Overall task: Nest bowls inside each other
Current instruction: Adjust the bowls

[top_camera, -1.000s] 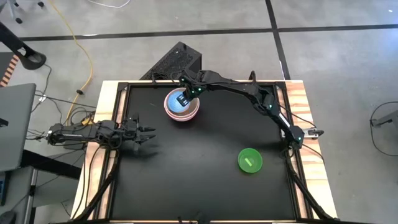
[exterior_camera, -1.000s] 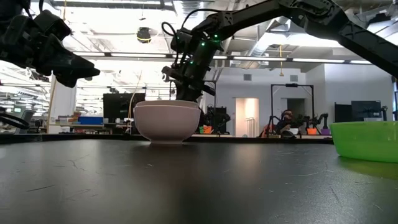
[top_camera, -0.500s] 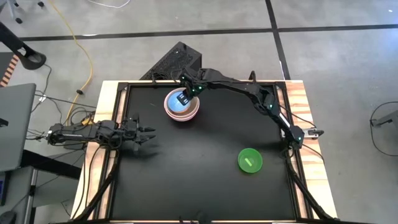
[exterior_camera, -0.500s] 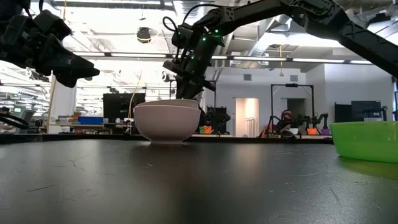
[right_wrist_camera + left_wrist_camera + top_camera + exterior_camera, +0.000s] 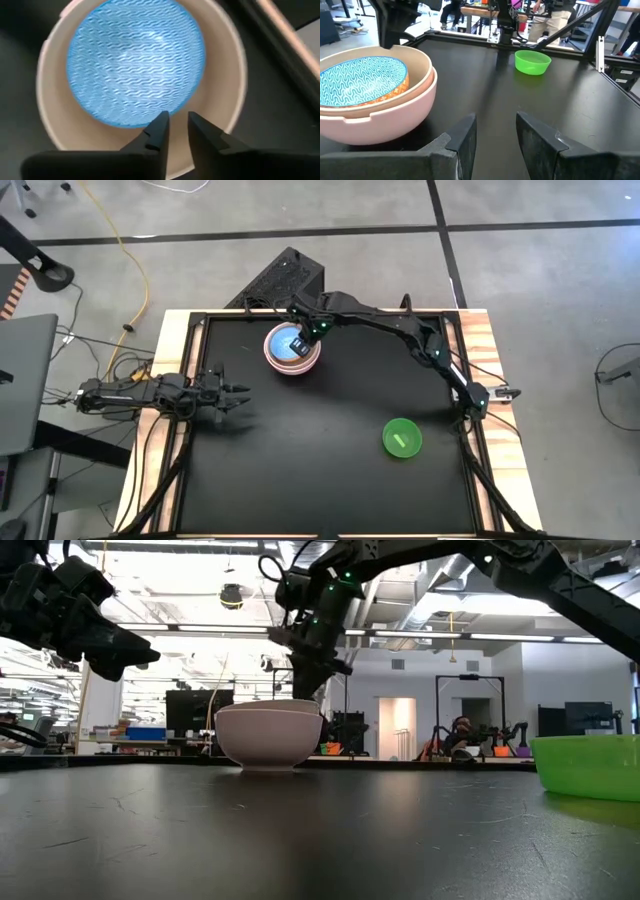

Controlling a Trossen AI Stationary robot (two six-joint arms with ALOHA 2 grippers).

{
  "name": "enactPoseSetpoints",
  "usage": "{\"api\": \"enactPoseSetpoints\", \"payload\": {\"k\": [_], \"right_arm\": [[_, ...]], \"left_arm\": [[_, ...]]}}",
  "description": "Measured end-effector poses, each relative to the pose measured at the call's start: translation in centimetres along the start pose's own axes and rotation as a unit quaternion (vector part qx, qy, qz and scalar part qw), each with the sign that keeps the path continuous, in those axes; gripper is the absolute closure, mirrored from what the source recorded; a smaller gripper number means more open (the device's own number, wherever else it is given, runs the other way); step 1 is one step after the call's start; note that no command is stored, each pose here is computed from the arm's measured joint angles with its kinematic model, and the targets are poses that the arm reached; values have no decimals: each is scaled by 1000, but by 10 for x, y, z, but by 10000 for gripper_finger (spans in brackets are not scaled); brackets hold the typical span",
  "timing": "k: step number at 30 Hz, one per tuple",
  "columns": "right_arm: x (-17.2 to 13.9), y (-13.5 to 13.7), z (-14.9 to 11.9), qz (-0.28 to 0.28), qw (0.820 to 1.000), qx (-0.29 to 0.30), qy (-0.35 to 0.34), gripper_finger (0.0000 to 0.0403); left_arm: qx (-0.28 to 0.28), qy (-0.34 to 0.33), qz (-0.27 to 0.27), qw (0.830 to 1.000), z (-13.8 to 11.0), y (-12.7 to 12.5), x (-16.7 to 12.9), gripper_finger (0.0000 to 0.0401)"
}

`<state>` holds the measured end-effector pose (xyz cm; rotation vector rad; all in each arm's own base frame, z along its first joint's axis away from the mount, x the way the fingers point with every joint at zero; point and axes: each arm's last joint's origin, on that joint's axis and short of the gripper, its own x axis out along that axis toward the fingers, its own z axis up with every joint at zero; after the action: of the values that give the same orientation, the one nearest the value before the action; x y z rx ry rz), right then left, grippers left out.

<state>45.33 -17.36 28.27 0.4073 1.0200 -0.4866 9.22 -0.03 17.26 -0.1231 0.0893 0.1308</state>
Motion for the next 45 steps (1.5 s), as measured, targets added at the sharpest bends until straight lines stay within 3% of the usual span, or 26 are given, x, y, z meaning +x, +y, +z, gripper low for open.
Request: {"api": "enactPoseSetpoints", "payload": {"k": [8,19,38,45], "right_arm": [[-15,4,-2,-9,1000,-16,-4,395],[-32,17,-6,-22,998,-53,-17,393],[-155,-5,-32,-49,997,-60,-30,392],[-188,-9,-39,-49,994,-74,-66,392]], "left_arm": [[-11,5,-25,1000,-1,-1,0,273],[-21,7,-40,999,-1,-2,0,273],[-22,11,-47,999,-1,-3,0,273],[-22,11,-46,999,-1,-3,0,273]]}}
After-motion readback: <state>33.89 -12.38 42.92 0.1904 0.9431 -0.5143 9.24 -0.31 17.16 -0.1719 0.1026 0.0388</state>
